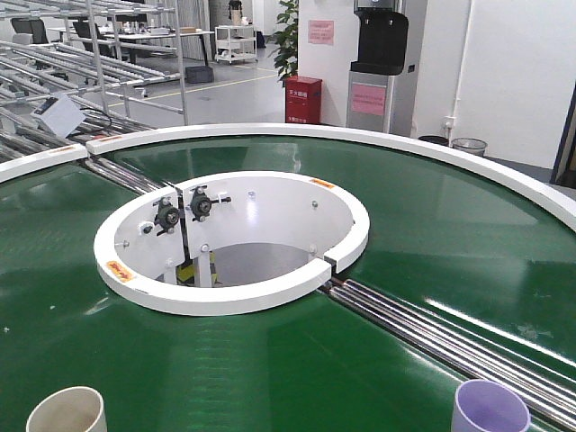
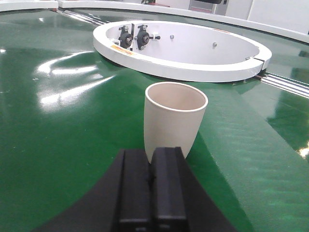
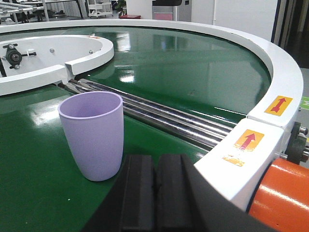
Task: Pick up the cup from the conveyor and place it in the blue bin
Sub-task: 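Lower both grippers toward the cream and lavender cups on the conveyor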
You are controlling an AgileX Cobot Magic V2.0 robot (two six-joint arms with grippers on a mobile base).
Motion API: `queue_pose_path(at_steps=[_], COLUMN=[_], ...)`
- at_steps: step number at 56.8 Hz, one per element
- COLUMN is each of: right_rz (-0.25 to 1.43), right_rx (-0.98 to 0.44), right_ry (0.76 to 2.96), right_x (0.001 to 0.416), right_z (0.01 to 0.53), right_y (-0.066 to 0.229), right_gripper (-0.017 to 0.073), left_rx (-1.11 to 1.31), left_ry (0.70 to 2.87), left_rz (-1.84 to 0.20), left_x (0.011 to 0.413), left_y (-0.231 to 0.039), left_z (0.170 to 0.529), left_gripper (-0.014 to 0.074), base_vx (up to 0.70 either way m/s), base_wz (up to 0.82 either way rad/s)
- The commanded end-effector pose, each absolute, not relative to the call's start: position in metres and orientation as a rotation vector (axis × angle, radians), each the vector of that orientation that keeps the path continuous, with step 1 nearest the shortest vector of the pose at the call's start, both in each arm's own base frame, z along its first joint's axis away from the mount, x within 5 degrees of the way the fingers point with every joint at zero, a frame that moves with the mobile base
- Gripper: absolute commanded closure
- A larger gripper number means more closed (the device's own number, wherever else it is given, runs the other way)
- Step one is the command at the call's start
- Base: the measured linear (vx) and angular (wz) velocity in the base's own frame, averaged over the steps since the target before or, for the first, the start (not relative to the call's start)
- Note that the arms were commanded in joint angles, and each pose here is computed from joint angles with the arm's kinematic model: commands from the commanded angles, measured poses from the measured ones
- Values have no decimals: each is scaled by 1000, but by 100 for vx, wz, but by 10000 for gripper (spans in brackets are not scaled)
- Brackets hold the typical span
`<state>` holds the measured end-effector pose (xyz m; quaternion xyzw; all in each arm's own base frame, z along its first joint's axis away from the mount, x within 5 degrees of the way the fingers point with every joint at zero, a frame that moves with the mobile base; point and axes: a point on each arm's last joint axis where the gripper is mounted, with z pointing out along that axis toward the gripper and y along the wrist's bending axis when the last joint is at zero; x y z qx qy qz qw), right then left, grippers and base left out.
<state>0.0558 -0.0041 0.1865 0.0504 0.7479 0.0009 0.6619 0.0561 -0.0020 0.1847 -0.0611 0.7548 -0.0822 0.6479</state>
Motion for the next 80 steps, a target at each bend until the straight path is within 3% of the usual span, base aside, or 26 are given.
queue_pose_path(at_steps=[1,22,40,67,75,80], right_rz=[-6,-6,-8,18,19,-11], right_rx=[99,99,97,74,75,74], right_ry=[1616,1616,1611,1317,1228,1307], right_x=[57,57,57,53,42,39], right_z=[188,188,188,218,269,303], right_y=[-4,-4,-4,-2,-2,-3], right_gripper=[568,568,568,568,568,568], left_rx=[-130,-129,-95,-69,-66,-44], left_ry=[1636,1628,1363,1160,1130,1224], left_rz=[-200,-201,-238,-263,-249,-171], left_x=[57,57,55,49,40,35], left_y=[-3,-3,-4,-5,-4,-2], left_z=[190,191,216,235,271,302], left_gripper=[600,600,600,600,598,598], base_vx=[0,0,0,0,0,0], base_wz=[0,0,0,0,0,0])
